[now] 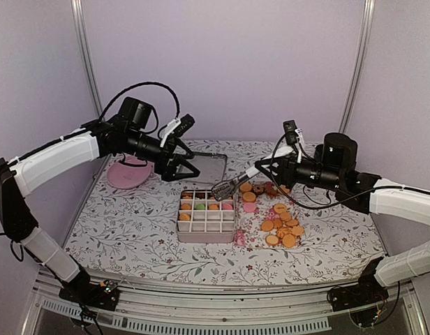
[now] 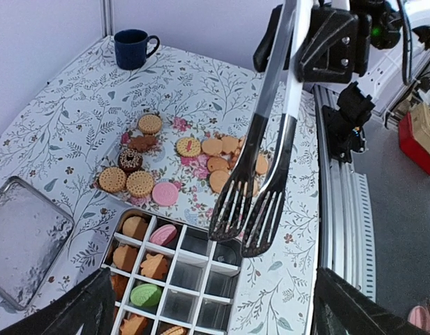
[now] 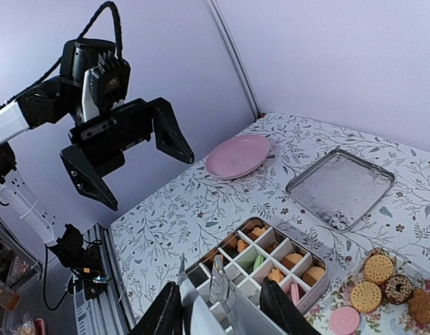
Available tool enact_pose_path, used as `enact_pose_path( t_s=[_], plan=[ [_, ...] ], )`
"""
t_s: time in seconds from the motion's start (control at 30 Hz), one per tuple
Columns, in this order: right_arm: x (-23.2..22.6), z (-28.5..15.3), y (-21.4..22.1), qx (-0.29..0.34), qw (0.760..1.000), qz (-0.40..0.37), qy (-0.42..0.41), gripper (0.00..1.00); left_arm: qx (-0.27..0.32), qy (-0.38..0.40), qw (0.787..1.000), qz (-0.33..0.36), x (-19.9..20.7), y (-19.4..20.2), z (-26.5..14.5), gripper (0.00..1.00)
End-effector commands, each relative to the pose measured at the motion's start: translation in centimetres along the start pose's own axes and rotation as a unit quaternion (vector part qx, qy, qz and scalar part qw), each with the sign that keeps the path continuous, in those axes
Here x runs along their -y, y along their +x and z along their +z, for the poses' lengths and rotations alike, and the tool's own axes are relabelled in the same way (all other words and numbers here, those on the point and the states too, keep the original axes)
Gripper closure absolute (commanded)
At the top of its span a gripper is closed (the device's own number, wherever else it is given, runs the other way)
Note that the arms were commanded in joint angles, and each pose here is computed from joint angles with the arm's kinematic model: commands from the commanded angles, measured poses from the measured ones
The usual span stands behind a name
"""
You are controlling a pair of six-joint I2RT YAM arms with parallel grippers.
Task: Pack the cookies
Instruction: Pass from the left arm to the right, then pick up the fake cookies from the plate.
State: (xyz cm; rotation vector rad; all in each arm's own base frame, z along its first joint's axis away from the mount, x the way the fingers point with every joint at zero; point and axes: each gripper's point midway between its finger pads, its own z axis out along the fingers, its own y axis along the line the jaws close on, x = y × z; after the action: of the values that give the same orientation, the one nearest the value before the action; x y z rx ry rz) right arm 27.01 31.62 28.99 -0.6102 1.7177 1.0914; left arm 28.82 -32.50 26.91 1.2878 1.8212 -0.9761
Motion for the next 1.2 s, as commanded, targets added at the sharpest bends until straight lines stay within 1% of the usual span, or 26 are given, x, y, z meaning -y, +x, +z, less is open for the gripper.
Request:
enact_pose_path(
  t_s=[0.0,0.23,0.4,0.6,0.73,0.93,1.17],
  plan=[
    [1.3,-1.7,0.2,0.000,0.998,-0.027,0.056,0.62,0.009,-0.025,1.000,-0.007,-0.8,-1.1,-2.2,0.01],
    [4.6,-4.3,2.4,-0.041,0.984,-0.054,0.164,0.62,0.003,-0.076,0.996,-0.053,-4.4,1.4,-5.6,0.01],
    [6.9,-6.5,3.3,-0.050,0.968,-0.072,0.237,0.62,-0.004,-0.125,0.990,-0.066,-5.8,4.2,-8.2,0.01],
    [9.8,-8.5,4.0,-0.062,0.939,-0.088,0.327,0.63,-0.023,-0.173,0.981,-0.088,-6.9,7.9,-10.5,0.01],
    [11.3,-9.4,4.7,-0.077,0.921,-0.092,0.370,0.63,-0.030,-0.185,0.978,-0.089,-6.9,8.9,-11.1,0.01],
    [12.6,-10.5,6.0,-0.101,0.903,-0.093,0.408,0.63,-0.030,-0.185,0.978,-0.097,-7.1,9.3,-11.1,0.01],
    [12.9,-11.2,7.6,-0.119,0.899,-0.079,0.414,0.63,-0.025,-0.181,0.978,-0.104,-7.2,9.3,-11.2,0.01]
  ],
)
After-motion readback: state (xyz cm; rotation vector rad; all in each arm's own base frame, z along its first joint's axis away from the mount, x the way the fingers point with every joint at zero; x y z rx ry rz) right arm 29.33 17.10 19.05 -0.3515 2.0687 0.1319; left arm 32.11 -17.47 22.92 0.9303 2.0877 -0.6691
